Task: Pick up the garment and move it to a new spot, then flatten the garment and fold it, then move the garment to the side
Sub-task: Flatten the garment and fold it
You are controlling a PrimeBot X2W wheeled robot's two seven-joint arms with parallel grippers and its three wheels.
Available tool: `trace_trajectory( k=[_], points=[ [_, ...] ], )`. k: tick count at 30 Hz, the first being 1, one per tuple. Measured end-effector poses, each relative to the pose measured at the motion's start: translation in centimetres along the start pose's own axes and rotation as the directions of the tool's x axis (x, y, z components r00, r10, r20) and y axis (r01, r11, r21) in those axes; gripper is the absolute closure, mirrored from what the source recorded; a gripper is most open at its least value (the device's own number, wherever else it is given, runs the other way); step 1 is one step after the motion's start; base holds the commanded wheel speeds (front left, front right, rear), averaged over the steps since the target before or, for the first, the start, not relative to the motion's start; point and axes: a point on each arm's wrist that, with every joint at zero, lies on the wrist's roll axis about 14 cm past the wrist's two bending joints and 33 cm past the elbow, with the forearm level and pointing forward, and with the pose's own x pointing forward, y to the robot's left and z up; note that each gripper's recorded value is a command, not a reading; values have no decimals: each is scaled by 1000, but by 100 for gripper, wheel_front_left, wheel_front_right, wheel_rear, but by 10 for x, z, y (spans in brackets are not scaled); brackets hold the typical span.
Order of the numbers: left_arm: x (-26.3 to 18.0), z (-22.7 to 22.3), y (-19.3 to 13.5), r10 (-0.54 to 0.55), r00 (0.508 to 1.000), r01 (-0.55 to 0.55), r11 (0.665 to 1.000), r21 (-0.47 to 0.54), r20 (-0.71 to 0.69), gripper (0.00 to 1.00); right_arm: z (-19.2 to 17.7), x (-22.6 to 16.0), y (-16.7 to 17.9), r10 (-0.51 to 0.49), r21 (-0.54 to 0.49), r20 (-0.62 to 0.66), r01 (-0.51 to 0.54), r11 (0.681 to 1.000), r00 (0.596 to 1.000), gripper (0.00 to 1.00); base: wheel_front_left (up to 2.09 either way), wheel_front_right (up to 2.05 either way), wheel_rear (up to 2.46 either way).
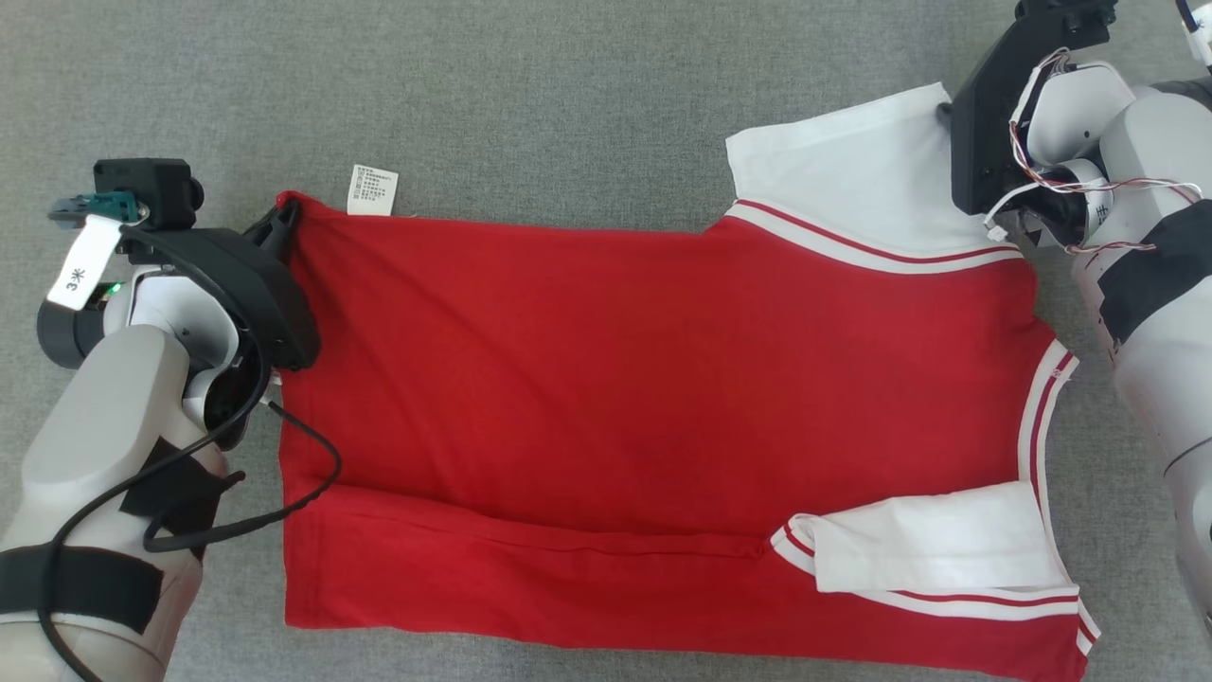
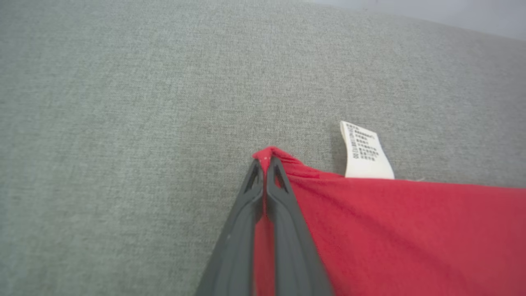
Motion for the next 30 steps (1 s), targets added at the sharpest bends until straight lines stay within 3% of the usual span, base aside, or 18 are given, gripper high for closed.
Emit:
trace_trajectory(
  k=[15,16,17,19,21,23,25,26,30],
  points=[
    [0,-1,3,4,1000,-3,1000,-24,10,100,0,8,4,10,2,-1,-10,1000,1000,0,0,0,0],
    [-1,-1,4,4,1000,-4,1000,-26,10,100,0,8,5,11,2,-2,-11,1000,1000,13,0,0,0],
    [-1,-1,4,5,1000,-4,1000,-28,9,100,0,9,6,13,1,-4,-13,1000,1000,51,0,0,0],
    [-1,-1,4,5,1000,-5,1000,-28,9,100,-1,10,8,17,-4,-8,-17,1000,1000,64,0,0,0],
    [-2,0,5,6,1000,-6,1000,-25,10,100,0,10,12,25,-8,-9,-25,1000,1000,66,0,0,0],
    [-2,0,5,7,1000,-6,1000,-27,10,100,0,10,17,33,-12,-11,-34,999,999,75,0,0,0],
    [-3,0,5,8,1000,-7,1000,-28,10,100,0,10,19,37,-16,-14,-37,999,999,87,0,0,0],
    [-3,0,5,8,1000,-7,1000,-27,12,100,0,10,20,38,-19,-15,-39,999,999,100,0,0,0],
    [-4,0,5,6,1000,-6,1000,-24,13,100,2,9,20,34,-30,-13,-35,999,999,100,0,0,0]
  ],
)
